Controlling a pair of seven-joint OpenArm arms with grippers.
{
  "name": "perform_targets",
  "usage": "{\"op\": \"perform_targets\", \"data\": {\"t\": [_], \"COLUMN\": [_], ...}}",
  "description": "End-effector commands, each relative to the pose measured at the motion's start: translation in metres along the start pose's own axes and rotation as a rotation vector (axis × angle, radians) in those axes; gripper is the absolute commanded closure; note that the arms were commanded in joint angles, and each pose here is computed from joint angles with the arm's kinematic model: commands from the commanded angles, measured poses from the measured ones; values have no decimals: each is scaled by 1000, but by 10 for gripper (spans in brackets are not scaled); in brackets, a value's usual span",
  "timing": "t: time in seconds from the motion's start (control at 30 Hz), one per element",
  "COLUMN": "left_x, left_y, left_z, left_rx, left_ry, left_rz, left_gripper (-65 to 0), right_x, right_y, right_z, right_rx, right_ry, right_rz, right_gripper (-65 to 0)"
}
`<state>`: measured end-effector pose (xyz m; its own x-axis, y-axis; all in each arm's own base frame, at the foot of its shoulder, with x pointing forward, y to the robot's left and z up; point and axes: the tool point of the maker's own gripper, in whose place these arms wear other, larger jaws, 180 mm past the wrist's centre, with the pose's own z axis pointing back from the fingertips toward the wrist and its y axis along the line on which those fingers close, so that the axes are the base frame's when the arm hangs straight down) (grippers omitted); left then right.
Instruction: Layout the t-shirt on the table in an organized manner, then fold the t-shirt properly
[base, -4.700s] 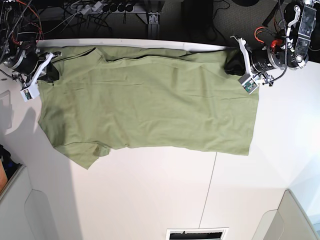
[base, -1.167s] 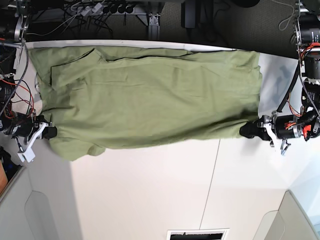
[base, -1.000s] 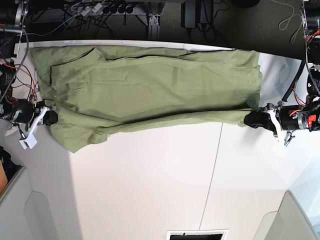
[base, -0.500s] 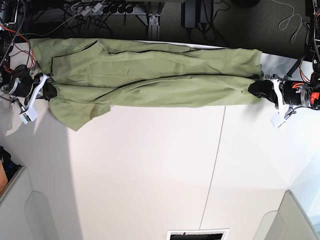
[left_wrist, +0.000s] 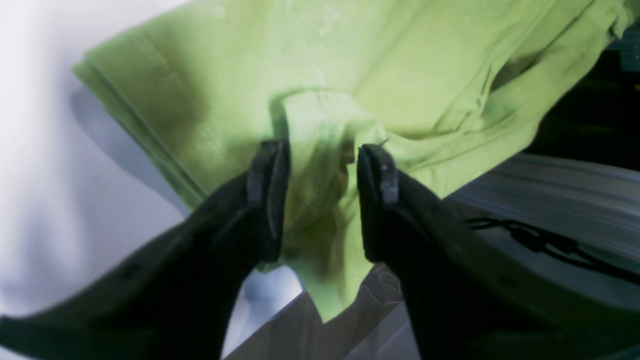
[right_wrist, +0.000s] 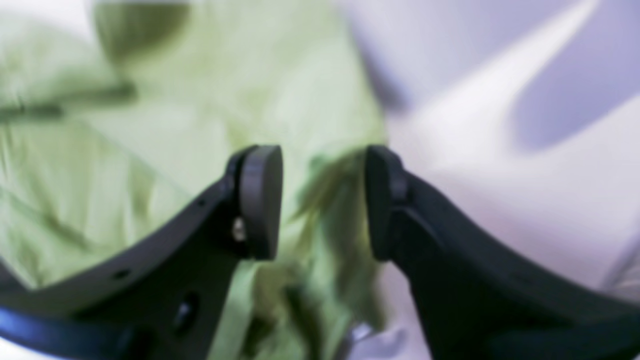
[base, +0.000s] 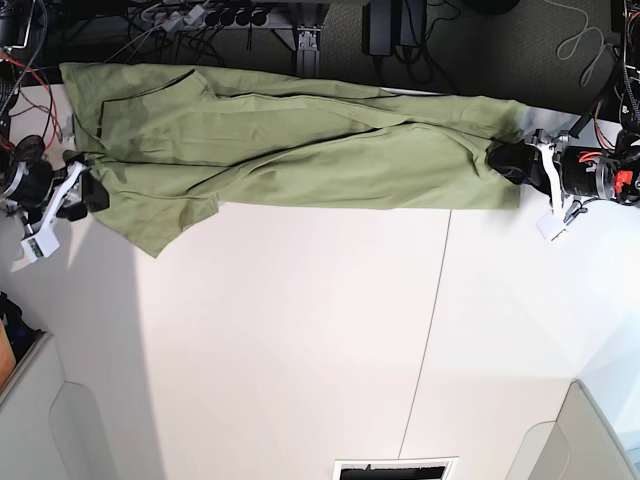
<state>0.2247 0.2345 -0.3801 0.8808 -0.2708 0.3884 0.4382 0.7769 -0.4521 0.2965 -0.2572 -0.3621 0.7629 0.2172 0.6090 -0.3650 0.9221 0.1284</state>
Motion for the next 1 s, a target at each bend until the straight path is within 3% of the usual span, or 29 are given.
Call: {"op": "perform_targets", "data": {"t": [0.0,0.13,0.27,0.33,0.4,0.57,0.8,0.97], "left_x": [15,22,42,50,54,54,52,47], "left_y": [3,3,4,4,5,12,10,-3], "left_z": [12,13,20,23,24,24,20,-1], "left_rx": [14,15,28,34,37,79,69,20], "left_ry": [-42,-61,-100,-114,-122,-127,-130,-138], "left_rz": [-30,-39,-71,-83,-87,-99,-93,-70], "left_gripper": [-261,-261,-261,-261,-261,-260,-261,-261], "right_x": [22,34,29,27,25,3,-54,-72], "right_y": [-10,-12,-1,9,22,56,74,73], "right_z": [11,12,12,15,20,29,30,29], "right_rx": [-29,-35,19,37,54,90,136,133], "right_ry": [-58,-80,-47,-9,0,25,146,166], "right_rz": [19,17,-1,3,41,118,89,71], "right_gripper": [-272,-271,-259,-159,0,0,0,0]}}
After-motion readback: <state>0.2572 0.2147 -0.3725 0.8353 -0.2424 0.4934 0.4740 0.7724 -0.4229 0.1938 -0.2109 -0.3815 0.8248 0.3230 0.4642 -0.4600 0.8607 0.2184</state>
